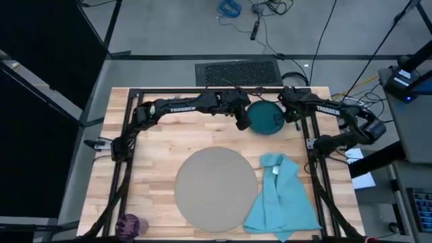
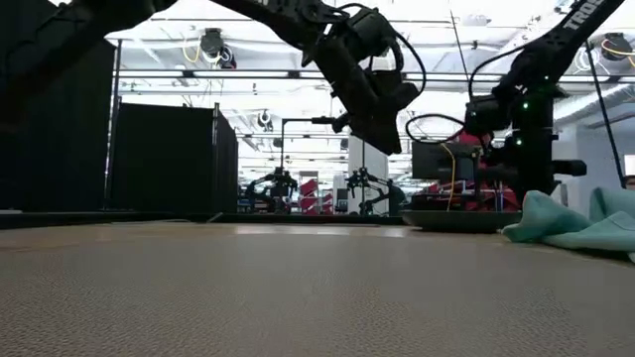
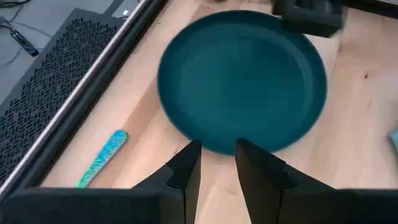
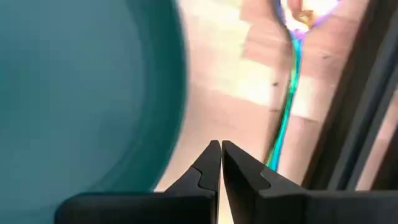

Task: Set table place
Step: Put the green plate on the brown table mat

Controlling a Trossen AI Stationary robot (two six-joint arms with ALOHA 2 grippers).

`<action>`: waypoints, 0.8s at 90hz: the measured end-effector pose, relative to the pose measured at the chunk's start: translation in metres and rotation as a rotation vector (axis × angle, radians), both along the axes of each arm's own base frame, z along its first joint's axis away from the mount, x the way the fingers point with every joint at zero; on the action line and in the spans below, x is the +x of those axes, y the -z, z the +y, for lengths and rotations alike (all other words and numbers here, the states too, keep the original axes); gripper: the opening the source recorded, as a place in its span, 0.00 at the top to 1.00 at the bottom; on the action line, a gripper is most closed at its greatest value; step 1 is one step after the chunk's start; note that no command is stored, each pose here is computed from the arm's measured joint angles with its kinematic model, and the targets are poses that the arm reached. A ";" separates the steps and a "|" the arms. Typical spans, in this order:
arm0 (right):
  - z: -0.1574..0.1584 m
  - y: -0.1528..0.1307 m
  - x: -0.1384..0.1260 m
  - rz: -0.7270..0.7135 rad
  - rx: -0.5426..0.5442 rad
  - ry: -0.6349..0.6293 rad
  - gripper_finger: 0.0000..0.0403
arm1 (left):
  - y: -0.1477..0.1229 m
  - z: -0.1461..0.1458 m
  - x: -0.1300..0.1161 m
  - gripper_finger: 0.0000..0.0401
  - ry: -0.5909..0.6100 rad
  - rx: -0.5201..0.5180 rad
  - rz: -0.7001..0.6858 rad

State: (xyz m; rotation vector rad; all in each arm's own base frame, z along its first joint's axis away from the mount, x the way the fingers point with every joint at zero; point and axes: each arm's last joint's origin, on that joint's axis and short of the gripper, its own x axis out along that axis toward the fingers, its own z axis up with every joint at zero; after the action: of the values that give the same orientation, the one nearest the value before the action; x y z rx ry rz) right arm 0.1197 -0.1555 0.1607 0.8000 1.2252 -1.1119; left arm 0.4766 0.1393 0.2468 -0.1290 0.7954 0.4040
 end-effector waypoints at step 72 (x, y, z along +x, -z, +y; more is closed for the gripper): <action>0.114 -0.124 -0.009 -0.966 -0.363 -0.647 1.00 | 0.021 0.013 0.010 0.79 -0.183 -0.392 -0.152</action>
State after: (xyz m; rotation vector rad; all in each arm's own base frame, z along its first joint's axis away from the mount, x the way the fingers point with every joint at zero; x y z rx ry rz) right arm 0.1103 -0.0419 0.2848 0.4841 0.3717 -0.2923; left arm 0.4862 0.1520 0.2254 -0.5954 0.7074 0.4009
